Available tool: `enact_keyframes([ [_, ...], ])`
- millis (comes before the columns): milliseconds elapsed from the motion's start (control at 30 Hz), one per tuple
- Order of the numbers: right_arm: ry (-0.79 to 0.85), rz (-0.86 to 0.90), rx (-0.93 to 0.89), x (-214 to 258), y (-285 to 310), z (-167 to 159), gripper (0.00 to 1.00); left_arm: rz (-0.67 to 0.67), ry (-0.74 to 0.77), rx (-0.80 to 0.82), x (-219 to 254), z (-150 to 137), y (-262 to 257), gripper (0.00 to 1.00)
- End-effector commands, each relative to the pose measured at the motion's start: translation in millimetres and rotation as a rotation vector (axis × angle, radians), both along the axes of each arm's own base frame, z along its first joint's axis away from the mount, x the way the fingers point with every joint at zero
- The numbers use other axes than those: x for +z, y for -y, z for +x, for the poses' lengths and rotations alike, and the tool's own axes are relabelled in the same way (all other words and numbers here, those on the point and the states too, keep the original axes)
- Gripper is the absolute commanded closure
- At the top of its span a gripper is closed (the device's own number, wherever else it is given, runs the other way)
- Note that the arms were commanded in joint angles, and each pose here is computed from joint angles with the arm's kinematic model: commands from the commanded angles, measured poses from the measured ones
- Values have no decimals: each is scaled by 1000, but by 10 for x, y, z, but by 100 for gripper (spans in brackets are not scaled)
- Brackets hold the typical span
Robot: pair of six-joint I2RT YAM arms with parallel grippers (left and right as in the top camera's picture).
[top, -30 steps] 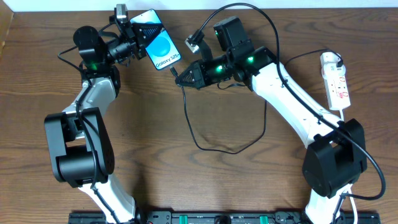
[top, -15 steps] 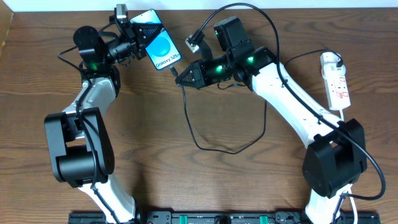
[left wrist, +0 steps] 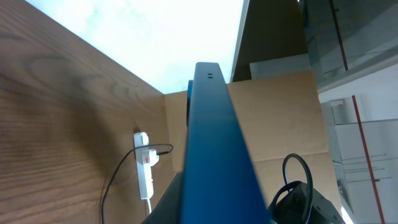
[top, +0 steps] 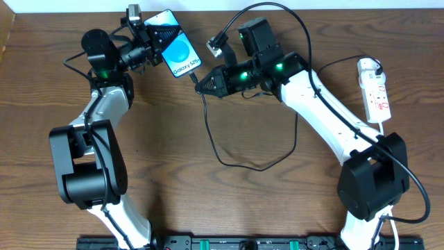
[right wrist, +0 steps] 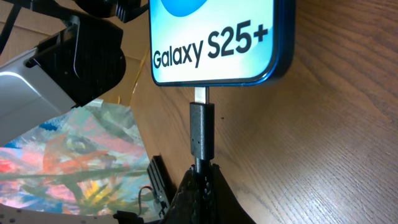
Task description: Plug charger to phone and switch on socket
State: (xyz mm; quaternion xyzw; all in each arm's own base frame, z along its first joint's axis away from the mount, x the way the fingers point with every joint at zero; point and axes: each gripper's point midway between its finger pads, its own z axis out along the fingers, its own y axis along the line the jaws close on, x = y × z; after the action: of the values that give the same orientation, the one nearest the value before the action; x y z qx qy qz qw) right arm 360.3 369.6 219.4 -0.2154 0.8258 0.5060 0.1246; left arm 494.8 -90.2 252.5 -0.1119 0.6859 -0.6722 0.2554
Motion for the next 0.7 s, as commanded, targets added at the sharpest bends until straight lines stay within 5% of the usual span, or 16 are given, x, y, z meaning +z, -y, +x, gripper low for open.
enact_keyframes([
  [0,28,20,-5,161,12,-10,99,9,25,-14,25,-10,30,93],
  [667,30,12,-10,148,4,-12,99,9,26,-23,27,-16,98,93],
])
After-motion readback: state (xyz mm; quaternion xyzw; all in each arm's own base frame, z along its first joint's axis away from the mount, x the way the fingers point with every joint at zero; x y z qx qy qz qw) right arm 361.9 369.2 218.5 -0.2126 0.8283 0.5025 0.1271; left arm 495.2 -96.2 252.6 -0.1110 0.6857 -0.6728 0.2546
